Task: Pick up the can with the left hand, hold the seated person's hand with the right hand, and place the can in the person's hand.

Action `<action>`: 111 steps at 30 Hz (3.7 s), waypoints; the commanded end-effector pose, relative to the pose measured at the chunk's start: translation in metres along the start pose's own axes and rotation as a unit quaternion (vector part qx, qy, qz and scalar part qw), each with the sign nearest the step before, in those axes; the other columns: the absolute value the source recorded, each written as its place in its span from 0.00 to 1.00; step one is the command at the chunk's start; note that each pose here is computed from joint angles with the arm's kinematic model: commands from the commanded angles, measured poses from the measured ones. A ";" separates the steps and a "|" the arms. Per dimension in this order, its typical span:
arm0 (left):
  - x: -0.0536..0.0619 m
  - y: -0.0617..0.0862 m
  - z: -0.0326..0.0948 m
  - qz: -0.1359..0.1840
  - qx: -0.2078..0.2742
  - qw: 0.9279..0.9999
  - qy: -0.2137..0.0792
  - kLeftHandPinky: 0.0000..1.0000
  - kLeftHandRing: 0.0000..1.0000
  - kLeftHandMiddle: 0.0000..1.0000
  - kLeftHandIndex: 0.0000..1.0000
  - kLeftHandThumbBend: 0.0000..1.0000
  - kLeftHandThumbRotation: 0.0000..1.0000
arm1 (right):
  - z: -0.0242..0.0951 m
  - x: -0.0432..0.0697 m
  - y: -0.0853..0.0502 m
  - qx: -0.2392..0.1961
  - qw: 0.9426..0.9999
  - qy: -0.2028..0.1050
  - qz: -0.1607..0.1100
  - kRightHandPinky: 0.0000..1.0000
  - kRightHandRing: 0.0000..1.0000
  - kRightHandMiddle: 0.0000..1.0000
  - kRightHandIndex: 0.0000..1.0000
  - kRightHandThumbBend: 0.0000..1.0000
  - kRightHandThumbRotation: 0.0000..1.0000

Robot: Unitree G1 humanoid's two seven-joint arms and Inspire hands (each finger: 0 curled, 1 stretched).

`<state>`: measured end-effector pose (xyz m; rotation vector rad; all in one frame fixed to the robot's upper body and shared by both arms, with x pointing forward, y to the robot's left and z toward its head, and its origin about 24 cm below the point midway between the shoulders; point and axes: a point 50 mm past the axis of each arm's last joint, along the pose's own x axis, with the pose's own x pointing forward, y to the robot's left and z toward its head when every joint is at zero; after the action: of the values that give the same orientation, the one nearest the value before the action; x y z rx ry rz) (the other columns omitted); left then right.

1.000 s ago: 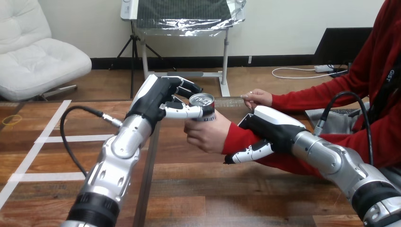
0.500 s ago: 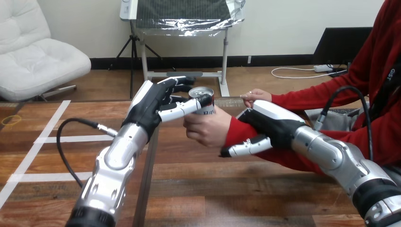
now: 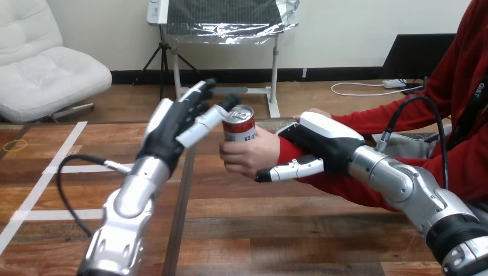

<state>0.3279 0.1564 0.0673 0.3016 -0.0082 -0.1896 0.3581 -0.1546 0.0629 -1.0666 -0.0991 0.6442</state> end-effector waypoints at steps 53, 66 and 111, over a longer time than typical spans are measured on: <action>-0.099 0.004 -0.015 0.087 -0.119 0.985 -0.089 0.80 0.87 0.89 0.86 0.66 1.00 | 0.016 -0.064 0.020 0.148 0.975 -0.018 -0.167 0.64 0.77 0.80 0.81 1.00 1.00; -0.115 -0.010 -0.018 0.083 -0.128 0.982 -0.113 0.78 0.82 0.84 0.81 0.58 1.00 | 0.034 -0.082 0.035 0.214 0.944 -0.059 -0.243 0.70 0.81 0.84 0.86 0.95 1.00; -0.129 -0.031 -0.013 0.084 -0.117 0.976 -0.161 0.69 0.74 0.76 0.74 0.43 0.96 | 0.065 -0.093 0.078 0.463 0.819 -0.199 -0.274 0.90 0.88 0.87 0.89 0.81 1.00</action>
<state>0.1922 0.1593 0.0331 0.0402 -0.2390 -0.0620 0.2166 -0.1283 0.0405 0.0513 -0.3297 0.2962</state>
